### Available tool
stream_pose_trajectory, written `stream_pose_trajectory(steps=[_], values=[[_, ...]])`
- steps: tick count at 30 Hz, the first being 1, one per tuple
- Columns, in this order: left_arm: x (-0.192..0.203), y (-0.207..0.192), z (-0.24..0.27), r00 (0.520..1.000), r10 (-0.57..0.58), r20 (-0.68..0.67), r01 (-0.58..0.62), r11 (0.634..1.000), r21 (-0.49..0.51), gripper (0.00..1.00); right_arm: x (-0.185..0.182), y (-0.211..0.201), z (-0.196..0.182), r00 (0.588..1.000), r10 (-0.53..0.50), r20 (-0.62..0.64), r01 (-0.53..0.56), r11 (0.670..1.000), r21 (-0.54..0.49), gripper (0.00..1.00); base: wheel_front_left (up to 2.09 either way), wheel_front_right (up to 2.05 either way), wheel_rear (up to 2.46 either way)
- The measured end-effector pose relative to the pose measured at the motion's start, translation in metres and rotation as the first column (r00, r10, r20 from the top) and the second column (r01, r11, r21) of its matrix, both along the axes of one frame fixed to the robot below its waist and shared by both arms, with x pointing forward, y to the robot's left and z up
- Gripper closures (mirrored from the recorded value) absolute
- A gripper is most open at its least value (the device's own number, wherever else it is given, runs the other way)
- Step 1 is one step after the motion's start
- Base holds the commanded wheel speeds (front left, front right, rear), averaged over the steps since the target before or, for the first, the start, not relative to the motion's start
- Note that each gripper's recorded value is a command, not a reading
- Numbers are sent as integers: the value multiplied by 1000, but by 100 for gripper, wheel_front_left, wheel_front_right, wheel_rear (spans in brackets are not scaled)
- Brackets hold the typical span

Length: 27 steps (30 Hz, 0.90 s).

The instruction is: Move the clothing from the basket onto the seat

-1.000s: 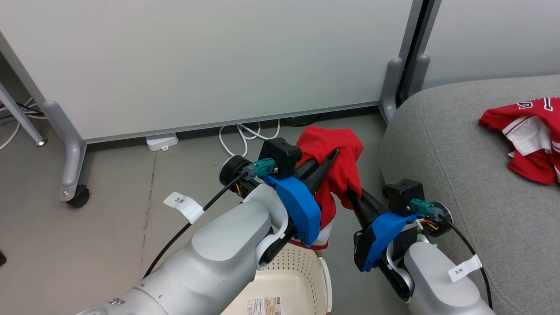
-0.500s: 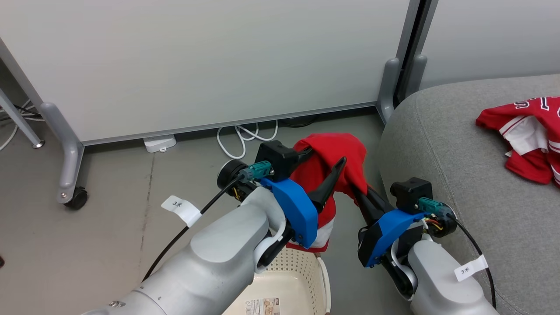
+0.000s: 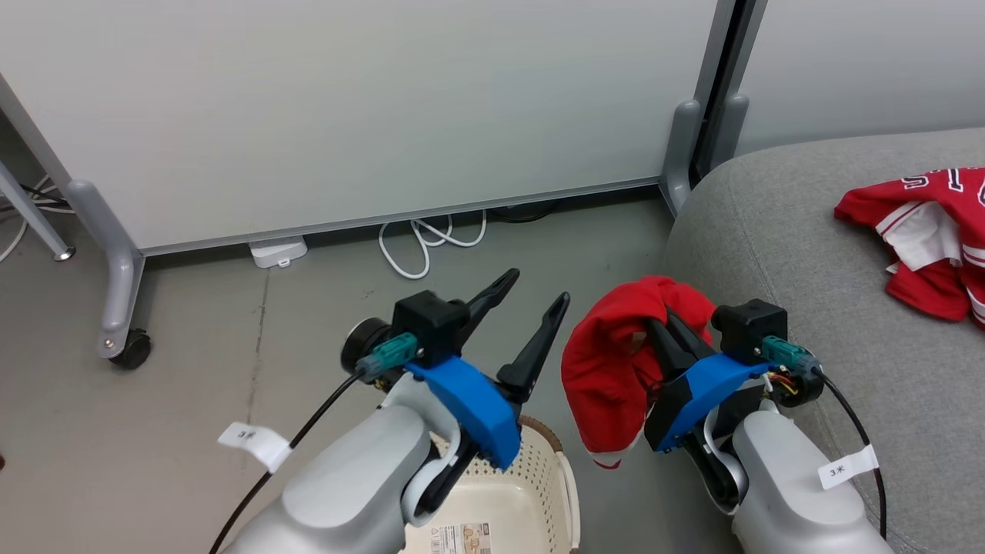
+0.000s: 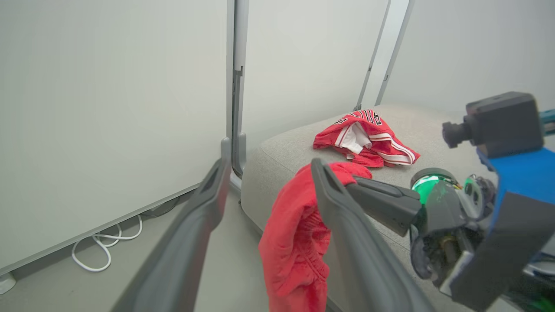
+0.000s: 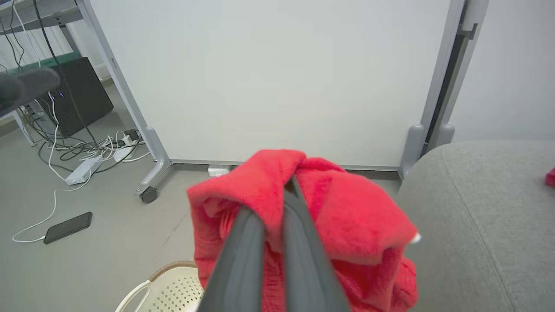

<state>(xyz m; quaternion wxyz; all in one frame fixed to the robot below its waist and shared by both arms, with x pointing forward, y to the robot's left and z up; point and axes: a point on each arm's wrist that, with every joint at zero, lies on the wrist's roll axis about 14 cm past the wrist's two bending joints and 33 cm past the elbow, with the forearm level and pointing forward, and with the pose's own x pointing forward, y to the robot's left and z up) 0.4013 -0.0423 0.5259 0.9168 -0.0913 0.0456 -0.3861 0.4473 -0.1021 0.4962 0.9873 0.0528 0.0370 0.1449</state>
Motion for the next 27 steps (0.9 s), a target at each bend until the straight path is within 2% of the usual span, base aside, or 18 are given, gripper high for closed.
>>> stream_pose_trajectory(steps=[7,17,27], values=[[-10,38,-1,993,102,53,-100,994,-42,0,-5,-2,7,1000,-7,30,7,1000,22,100,0,0,0],[-23,92,-33,963,270,19,-270,963,-6,0,-18,-8,15,997,-29,68,26,999,47,100,0,0,0],[-23,103,-42,952,305,16,-305,952,6,0,-32,-27,12,995,-81,50,79,996,40,100,0,0,0]])
